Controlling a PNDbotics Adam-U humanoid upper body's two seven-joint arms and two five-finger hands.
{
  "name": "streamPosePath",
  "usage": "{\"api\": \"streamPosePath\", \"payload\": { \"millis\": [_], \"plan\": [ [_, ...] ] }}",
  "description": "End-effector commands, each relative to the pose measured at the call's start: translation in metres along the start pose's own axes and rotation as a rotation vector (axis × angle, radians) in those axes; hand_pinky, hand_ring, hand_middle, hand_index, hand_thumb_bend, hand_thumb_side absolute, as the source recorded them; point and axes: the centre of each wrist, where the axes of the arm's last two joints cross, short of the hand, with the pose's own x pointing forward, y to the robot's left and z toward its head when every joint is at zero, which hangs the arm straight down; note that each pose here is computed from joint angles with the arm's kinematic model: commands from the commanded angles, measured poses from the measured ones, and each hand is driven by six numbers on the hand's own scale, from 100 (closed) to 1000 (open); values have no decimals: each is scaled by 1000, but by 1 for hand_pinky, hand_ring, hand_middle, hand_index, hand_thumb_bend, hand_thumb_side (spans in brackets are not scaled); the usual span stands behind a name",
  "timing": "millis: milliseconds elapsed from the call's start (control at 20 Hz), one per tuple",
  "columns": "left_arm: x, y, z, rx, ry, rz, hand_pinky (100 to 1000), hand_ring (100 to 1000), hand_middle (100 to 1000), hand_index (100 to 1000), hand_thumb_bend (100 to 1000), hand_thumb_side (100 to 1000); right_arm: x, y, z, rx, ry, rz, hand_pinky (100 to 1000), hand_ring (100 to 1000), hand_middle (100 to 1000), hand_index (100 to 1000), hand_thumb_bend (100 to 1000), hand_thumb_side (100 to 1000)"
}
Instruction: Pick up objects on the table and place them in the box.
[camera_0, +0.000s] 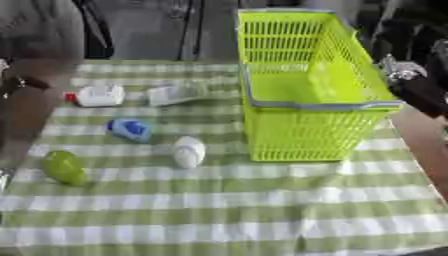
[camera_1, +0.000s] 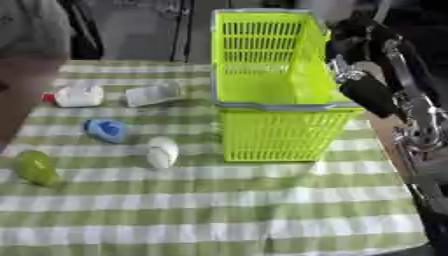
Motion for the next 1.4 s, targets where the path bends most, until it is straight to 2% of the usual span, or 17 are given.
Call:
{"api": "streamPosePath", "payload": {
  "millis": [50, 1050, 1150, 1200, 1250, 1300, 1350, 1400],
  "plan": [
    [5, 8, -3, 1, -12, -38, 549, 925, 657, 842, 283, 1000, 6, -10, -4, -15, -27, 26, 621, 572, 705, 853, 278, 581],
    [6, 12, -2, 0, 23, -83, 546, 925, 660, 844, 277, 1000, 5, -10, -3, -14, -22, 26, 620, 571, 704, 853, 279, 580],
    [3, 18, 1, -21, 54, -138, 553, 932, 677, 850, 298, 999, 4, -11, -3, -13, -22, 28, 620, 572, 704, 853, 279, 581],
    [2, 21, 3, -40, 71, -176, 564, 940, 701, 859, 347, 938, 4, -11, -3, -13, -21, 30, 620, 571, 704, 853, 279, 581],
    [2, 25, 5, -66, 87, -221, 564, 940, 701, 859, 347, 938, 4, -11, -3, -13, -20, 31, 620, 571, 704, 853, 279, 581],
    [1, 29, 7, -92, 108, -271, 578, 938, 727, 867, 408, 860, 4, -11, -3, -13, -19, 32, 620, 571, 704, 853, 279, 581],
    [0, 34, 10, -126, 136, -342, 578, 938, 727, 867, 408, 860, 3, -12, -2, -13, -17, 34, 620, 571, 704, 853, 279, 581],
    [0, 38, 13, -155, 160, -407, 598, 937, 749, 879, 475, 804, 3, -12, -2, -12, -17, 35, 620, 571, 704, 854, 279, 581]
  ]
}}
